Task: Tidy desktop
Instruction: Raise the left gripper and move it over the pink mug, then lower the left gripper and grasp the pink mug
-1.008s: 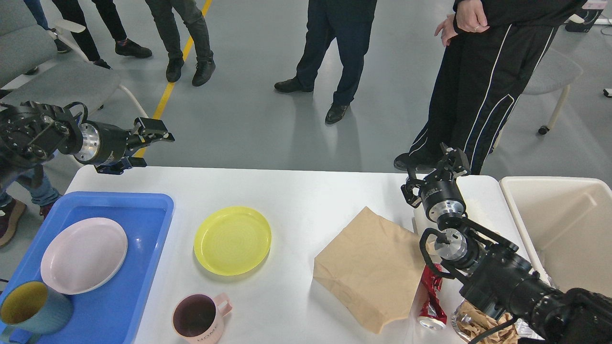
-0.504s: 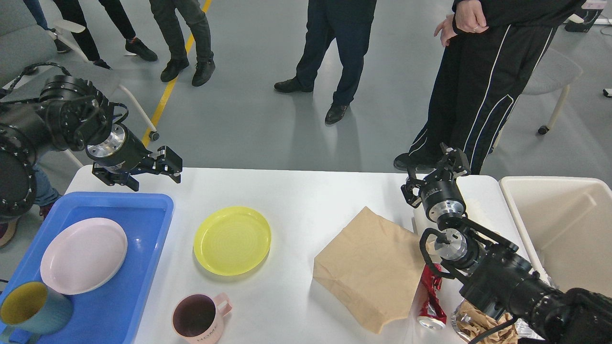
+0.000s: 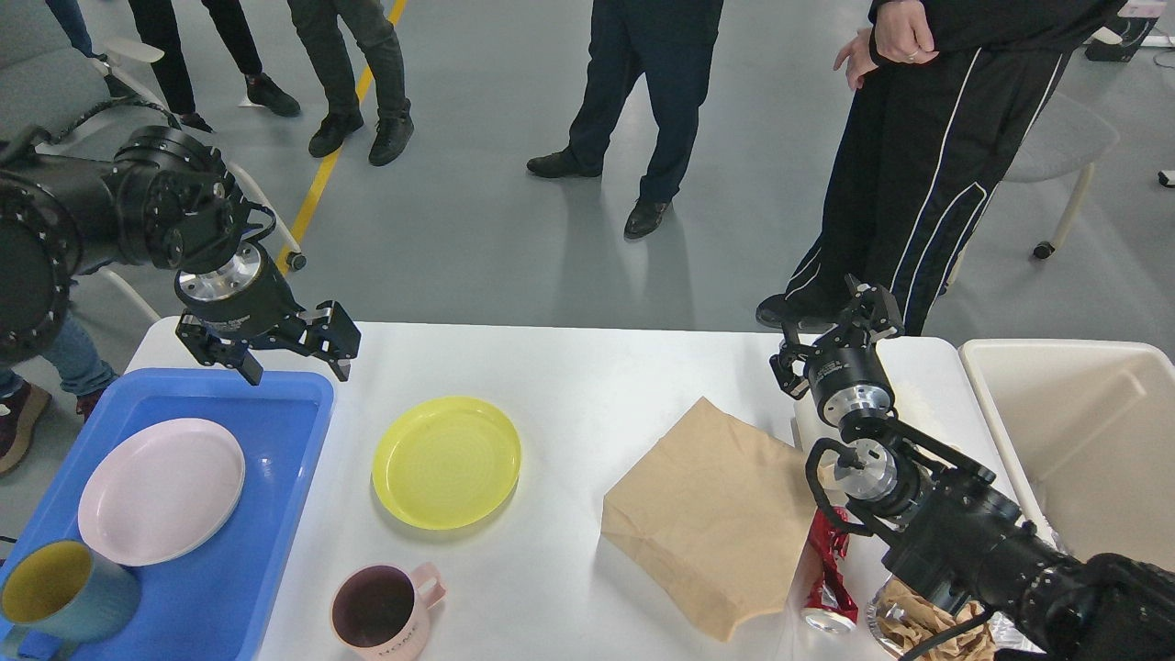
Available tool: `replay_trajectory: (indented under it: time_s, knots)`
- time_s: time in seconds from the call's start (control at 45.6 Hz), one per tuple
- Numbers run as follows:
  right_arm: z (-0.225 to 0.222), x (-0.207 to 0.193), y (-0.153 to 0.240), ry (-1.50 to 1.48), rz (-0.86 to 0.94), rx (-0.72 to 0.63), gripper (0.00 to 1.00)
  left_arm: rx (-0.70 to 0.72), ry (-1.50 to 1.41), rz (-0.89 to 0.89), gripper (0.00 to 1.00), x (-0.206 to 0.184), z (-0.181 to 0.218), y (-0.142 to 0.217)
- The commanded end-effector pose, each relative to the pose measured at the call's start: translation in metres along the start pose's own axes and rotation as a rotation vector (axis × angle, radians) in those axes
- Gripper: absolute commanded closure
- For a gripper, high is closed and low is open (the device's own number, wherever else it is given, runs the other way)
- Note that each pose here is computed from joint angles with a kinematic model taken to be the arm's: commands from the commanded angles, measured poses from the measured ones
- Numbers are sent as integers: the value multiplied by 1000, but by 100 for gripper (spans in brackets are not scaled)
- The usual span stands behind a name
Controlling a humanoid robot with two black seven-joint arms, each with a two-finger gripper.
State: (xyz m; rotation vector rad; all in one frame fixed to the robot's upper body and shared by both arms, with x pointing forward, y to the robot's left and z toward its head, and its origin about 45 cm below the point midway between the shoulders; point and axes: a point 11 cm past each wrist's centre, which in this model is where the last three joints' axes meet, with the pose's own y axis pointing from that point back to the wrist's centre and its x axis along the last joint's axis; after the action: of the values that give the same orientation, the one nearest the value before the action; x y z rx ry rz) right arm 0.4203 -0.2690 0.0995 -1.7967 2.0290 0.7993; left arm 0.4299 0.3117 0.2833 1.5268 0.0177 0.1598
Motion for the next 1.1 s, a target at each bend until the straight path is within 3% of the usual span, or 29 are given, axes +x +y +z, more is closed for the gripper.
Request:
replay_trajectory:
  time_s: [0.0,0.241,0.548,1.074]
  knots:
    - [0,0,0,0,0,0,0,-8,-15,-36,4,-13,12,16]
    - [0,0,0,0,0,0,0,38,-95,-196,4,-54,41,-14]
    - [0,0,0,0,0,0,0,117,-133,-359,4,-95,36,-72]
    - [0,0,0,0,0,0,0,126,-167,-436,6,-118,41,-118]
